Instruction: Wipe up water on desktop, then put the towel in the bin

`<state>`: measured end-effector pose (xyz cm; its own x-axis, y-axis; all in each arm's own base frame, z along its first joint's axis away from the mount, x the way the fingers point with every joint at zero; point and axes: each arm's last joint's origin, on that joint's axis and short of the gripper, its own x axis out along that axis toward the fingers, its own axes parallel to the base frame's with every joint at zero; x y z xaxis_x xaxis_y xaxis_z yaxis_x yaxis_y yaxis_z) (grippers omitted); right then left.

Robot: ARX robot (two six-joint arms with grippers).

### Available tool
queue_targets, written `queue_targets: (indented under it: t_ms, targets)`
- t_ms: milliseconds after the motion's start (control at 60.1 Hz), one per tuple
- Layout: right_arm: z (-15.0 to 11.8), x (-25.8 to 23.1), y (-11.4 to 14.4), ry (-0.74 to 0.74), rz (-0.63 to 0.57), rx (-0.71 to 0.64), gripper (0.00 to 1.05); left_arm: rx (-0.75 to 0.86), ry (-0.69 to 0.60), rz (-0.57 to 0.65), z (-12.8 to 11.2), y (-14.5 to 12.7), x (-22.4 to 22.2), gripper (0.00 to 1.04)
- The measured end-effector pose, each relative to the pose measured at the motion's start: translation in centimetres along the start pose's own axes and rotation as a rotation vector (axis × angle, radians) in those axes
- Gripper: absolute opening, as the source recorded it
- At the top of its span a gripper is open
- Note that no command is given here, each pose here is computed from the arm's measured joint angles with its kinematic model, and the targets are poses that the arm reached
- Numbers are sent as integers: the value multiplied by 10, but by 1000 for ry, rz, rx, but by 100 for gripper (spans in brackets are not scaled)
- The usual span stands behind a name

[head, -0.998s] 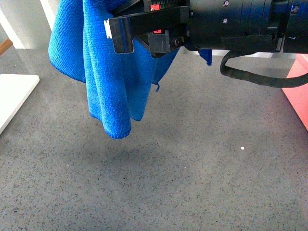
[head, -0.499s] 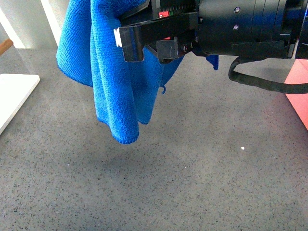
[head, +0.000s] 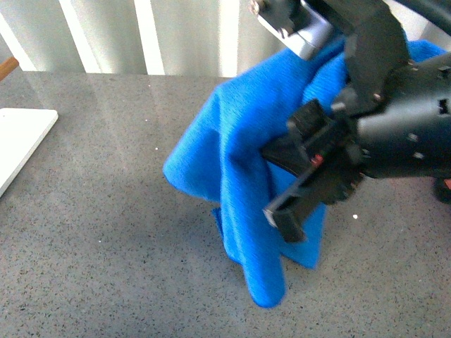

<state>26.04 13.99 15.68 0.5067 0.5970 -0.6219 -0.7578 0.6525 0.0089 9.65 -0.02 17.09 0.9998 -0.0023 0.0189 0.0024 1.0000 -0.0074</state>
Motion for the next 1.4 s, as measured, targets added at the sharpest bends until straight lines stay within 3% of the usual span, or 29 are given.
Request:
queue_targets:
  t_ms: [83, 150, 333, 499, 665, 782, 1048, 1215, 1314, 1398]
  targets:
    - [-9, -25, -12, 187, -59, -22, 4, 0, 0, 0, 0, 0, 0, 93]
    - [-10, -34, -21, 250, -77, -28, 4, 1, 0, 0, 0, 0, 0, 100]
    - [-9, -38, -59, 389, -117, 7, 4, 2, 0, 0, 0, 0, 0, 98]
    - [-34, 1, -79, 564, -202, 4, 4, 2, 0, 0, 0, 0, 0, 98]
    - [-63, 44, -86, 649, -260, -13, 4, 2, 0, 0, 0, 0, 0, 98]
    - [-64, 67, -86, 673, -307, -40, 4, 3, 0, 0, 0, 0, 0, 98]
    - [-29, 125, -74, 622, -359, -158, 4, 3, -1, 0, 0, 0, 0, 98]
    - [6, 153, -34, 505, -173, -194, 4, 3, -1, 0, 0, 0, 0, 98]
    - [7, 152, -2, 502, -88, -218, 4, 3, -1, 0, 0, 0, 0, 98]
    - [-1, 138, 10, 536, -57, -216, 4, 2, -1, 0, 0, 0, 0, 98]
